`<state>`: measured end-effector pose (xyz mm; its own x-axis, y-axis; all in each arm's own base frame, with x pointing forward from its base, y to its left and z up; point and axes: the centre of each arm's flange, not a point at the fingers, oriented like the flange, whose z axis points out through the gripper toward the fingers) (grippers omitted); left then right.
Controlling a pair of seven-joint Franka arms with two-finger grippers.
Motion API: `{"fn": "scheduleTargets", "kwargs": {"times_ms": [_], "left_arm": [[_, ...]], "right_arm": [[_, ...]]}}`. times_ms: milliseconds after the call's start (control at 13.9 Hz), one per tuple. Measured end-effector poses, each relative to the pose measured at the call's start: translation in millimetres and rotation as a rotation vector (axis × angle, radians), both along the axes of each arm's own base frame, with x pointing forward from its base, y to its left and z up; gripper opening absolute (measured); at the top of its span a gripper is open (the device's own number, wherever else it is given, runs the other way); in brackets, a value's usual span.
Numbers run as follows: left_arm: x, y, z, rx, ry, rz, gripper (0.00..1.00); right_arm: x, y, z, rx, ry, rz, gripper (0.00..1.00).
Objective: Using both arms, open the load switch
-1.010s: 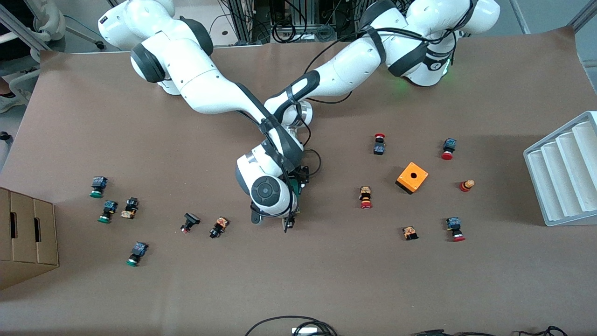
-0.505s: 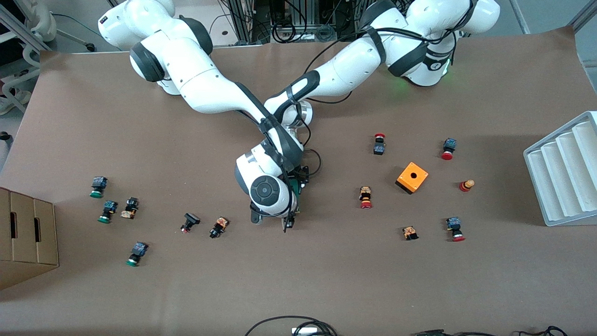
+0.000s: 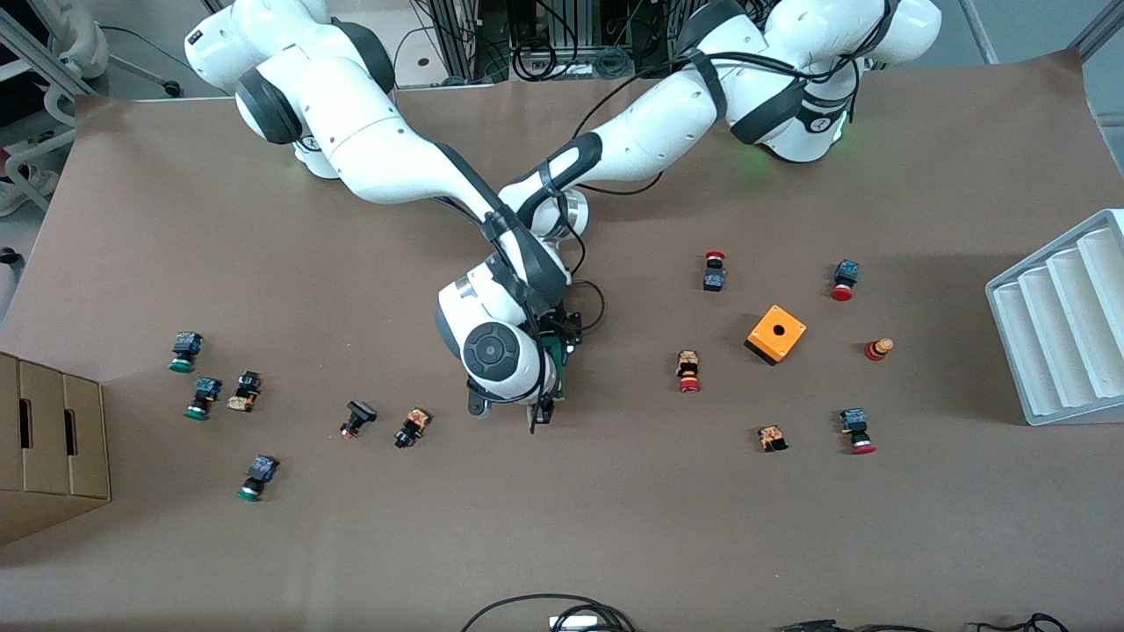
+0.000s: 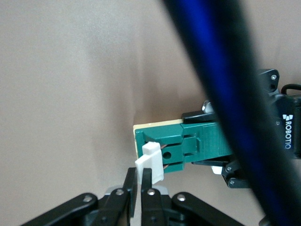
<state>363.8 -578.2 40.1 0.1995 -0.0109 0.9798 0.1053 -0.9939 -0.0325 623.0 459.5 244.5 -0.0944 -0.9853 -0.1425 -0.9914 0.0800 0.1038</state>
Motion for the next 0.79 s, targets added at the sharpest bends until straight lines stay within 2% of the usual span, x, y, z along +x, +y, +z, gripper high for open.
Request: {"fn": "scheduleTargets", "kwargs": {"times_ms": [794], "left_arm": [[-0.1, 0.0, 0.0, 0.000, 0.000, 0.000, 0.53]], "right_arm": [[-8.3, 0.5, 7.0, -0.002, 0.008, 0.004, 0.08]]}}
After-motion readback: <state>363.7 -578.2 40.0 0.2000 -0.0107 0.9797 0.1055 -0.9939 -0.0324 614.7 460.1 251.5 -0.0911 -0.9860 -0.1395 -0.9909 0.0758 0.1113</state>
